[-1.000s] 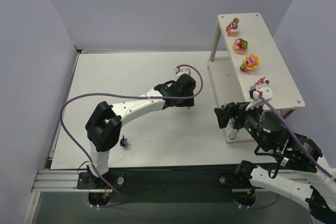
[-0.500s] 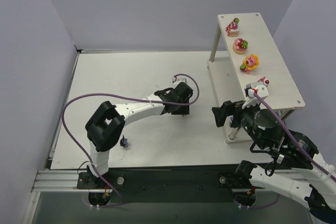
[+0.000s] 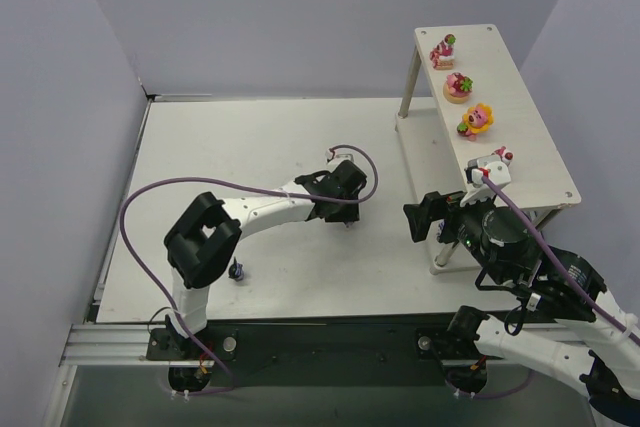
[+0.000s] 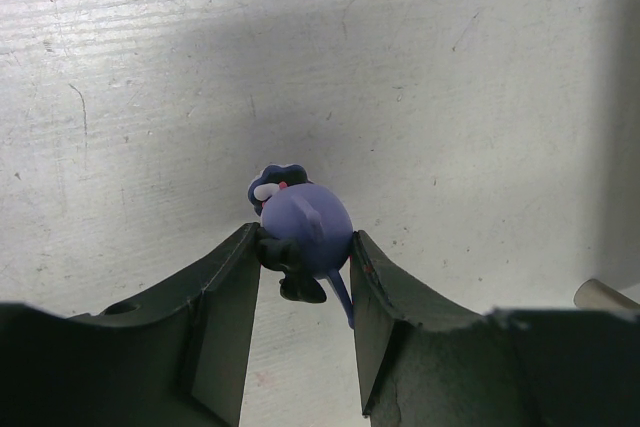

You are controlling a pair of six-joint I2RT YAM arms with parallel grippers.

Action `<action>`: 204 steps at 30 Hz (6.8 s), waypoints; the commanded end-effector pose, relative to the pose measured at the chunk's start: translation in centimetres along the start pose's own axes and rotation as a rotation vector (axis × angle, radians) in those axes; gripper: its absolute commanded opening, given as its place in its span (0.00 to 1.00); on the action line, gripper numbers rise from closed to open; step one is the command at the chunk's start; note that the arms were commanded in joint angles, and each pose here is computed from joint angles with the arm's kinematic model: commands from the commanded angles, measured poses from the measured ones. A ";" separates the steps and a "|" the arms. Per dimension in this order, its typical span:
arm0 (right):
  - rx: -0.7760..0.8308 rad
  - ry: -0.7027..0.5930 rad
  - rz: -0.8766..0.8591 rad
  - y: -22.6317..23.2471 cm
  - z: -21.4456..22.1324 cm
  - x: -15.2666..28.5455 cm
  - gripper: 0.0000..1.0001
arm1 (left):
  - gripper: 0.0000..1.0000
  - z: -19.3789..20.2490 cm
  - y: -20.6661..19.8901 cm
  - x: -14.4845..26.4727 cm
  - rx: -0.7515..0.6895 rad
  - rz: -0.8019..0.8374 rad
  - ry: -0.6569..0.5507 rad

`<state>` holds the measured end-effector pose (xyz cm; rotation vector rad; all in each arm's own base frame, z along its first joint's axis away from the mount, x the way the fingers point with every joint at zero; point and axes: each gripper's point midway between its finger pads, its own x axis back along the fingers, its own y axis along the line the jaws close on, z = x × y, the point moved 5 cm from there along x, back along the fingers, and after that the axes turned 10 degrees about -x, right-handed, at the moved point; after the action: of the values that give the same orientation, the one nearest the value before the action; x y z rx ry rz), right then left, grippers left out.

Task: Place and organize the plastic toys onto the shelf

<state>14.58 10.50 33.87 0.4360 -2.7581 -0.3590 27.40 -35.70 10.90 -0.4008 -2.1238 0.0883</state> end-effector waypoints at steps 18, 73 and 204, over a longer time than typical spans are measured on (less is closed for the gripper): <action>-0.003 -0.038 0.011 0.0 -1.6 0.5 0.94 | 0.87 -1.4 -0.1 -0.5 0.023 0.031 -0.049; 0.830 0.564 -0.782 20.4 18.8 -14.3 0.92 | 0.95 2.2 23.0 32.0 0.405 -0.334 -0.758; 0.200 0.161 -0.315 7.5 0.0 -6.5 0.88 | 0.91 6.0 6.9 13.8 -0.640 0.227 -0.203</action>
<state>18.48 18.50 33.35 0.7915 -2.6416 -0.0591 17.37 -25.78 15.18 -1.1421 -2.1485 -0.6086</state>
